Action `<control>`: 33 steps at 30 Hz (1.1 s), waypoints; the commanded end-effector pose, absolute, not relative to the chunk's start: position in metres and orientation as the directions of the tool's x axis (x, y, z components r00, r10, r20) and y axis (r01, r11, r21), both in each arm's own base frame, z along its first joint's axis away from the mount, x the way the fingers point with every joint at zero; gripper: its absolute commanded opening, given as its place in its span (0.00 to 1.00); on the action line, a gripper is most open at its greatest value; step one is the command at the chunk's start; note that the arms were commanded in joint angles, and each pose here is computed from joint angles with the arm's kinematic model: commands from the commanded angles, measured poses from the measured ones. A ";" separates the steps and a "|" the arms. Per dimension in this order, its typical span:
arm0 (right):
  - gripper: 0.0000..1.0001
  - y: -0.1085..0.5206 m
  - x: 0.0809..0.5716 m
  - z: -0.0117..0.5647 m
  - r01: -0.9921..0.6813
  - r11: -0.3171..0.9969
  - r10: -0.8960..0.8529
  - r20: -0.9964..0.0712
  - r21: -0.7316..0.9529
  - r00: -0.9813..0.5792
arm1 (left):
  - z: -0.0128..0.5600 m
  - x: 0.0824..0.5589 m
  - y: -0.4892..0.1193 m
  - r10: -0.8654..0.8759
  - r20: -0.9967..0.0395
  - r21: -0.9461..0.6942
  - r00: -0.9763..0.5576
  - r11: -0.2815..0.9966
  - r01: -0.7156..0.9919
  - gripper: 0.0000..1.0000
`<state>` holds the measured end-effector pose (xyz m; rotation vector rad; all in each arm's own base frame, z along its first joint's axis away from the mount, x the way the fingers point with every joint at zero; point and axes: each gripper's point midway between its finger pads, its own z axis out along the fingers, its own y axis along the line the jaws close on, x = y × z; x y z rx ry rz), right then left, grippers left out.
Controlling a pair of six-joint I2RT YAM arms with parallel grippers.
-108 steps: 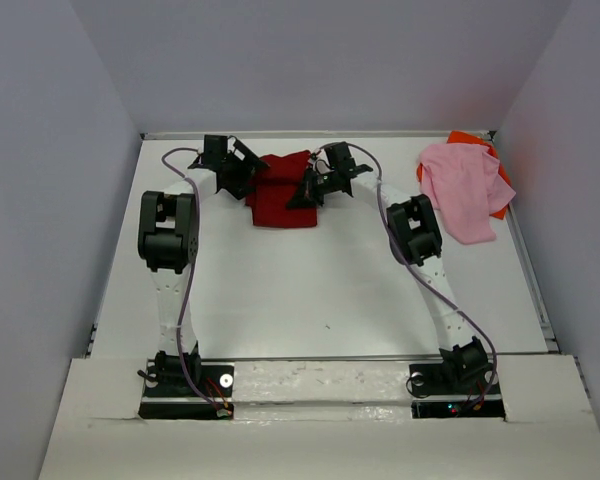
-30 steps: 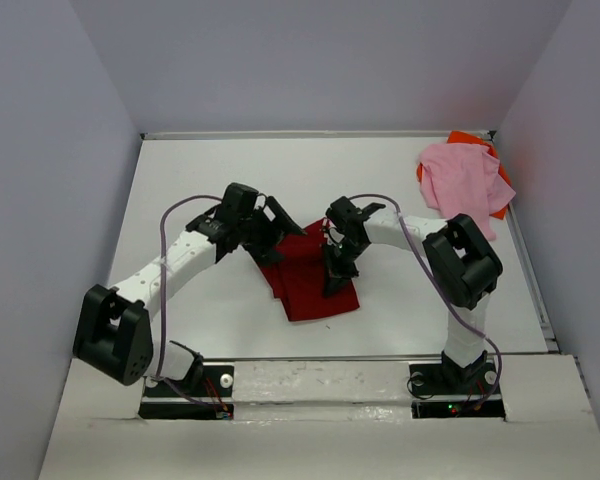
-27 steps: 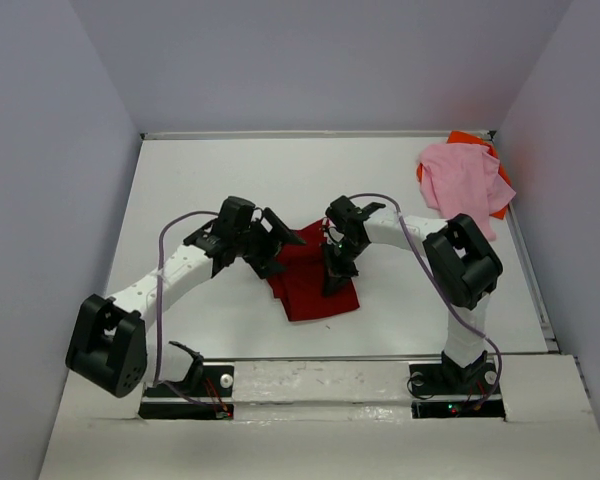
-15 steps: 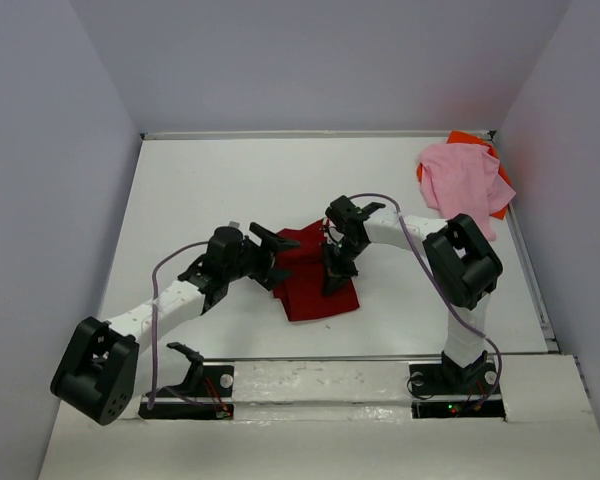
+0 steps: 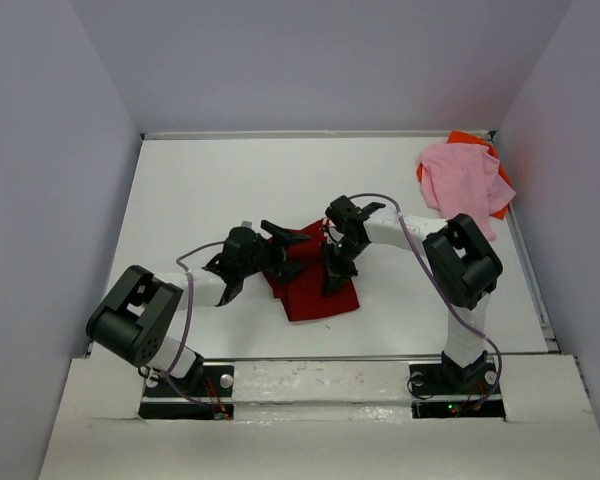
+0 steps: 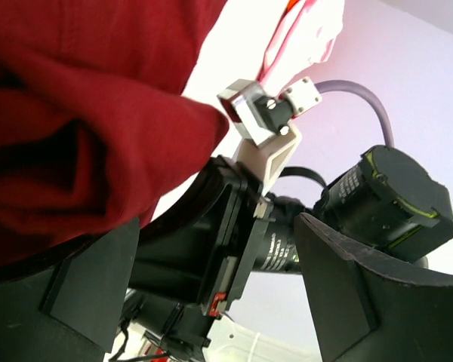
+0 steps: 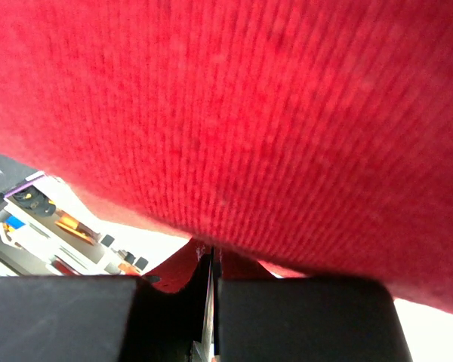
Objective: Fold and stack the t-shirts
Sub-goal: Fold the long partially folded tshirt into a neat square
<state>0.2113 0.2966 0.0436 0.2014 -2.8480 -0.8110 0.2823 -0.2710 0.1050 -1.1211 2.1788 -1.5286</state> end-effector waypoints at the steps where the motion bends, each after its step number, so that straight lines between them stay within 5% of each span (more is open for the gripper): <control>1: 0.00 0.305 0.216 0.050 -0.095 0.825 -0.182 0.103 0.556 -0.978 | 0.132 0.300 -0.284 -0.690 0.191 -0.939 -0.698 0.078 -0.335 0.92; 15: 0.00 0.302 0.210 0.050 -0.085 0.823 -0.180 0.116 0.561 -0.977 | 0.110 0.351 -0.287 -0.732 0.195 -0.949 -0.653 0.027 -0.314 0.92; 29: 0.00 0.299 0.206 0.041 -0.075 0.830 -0.177 0.133 0.553 -0.975 | 0.154 0.406 -0.270 -0.778 0.091 -0.975 -0.622 0.058 -0.215 0.94; 33: 0.00 0.303 0.220 0.064 -0.119 0.824 -0.172 0.046 0.554 -0.984 | 0.153 0.400 -0.270 -0.770 0.081 -0.974 -0.632 0.074 -0.215 0.95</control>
